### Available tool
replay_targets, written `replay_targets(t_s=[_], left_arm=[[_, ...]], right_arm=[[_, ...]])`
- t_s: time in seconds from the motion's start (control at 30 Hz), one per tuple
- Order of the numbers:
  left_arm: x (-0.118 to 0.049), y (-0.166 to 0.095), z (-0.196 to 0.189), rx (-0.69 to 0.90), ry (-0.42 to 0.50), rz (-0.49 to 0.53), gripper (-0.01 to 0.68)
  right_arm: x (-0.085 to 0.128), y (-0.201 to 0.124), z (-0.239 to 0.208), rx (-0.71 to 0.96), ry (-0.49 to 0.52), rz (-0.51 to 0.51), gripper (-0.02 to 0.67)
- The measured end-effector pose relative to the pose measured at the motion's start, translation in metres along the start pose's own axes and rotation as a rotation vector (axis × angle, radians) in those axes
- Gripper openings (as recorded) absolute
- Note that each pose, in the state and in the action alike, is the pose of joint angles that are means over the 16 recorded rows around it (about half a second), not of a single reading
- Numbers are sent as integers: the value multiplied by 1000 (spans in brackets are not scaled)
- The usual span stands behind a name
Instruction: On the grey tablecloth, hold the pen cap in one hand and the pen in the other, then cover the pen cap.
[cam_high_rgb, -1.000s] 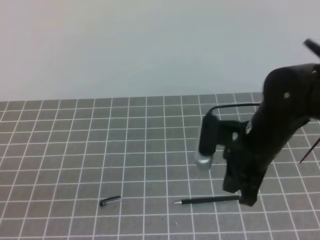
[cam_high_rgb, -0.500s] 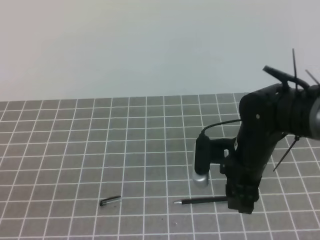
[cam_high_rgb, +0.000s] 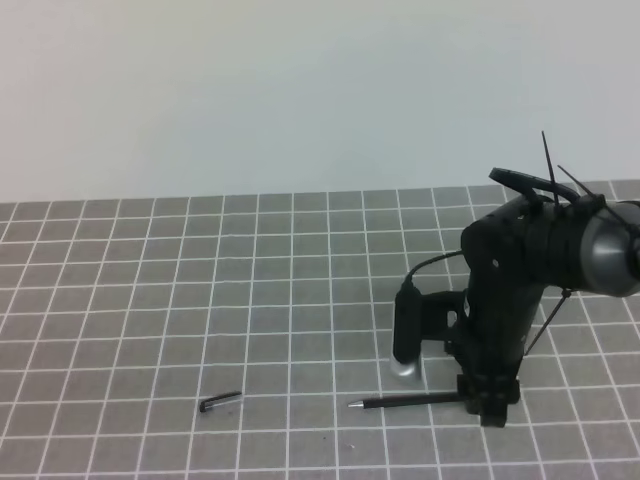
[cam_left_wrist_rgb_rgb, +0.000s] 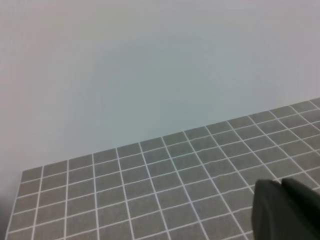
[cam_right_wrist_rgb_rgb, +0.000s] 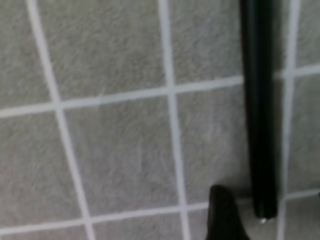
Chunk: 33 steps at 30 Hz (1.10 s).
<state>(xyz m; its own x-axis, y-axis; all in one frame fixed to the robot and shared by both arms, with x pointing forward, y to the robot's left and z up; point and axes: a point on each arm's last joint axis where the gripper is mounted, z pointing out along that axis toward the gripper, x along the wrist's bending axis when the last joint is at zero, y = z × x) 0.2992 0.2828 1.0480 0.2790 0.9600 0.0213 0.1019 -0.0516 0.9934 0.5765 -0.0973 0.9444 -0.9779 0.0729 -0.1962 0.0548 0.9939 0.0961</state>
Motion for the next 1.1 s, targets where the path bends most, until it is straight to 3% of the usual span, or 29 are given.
replay_targets(t_s=[0.77,1.1], left_arm=[[0,0,0,0,0,16,-3],[0,0,0,0,0,22,-3]], right_arm=[[-2,1,10,7,1,11,345],[-1,1,11,15,11,7,250]])
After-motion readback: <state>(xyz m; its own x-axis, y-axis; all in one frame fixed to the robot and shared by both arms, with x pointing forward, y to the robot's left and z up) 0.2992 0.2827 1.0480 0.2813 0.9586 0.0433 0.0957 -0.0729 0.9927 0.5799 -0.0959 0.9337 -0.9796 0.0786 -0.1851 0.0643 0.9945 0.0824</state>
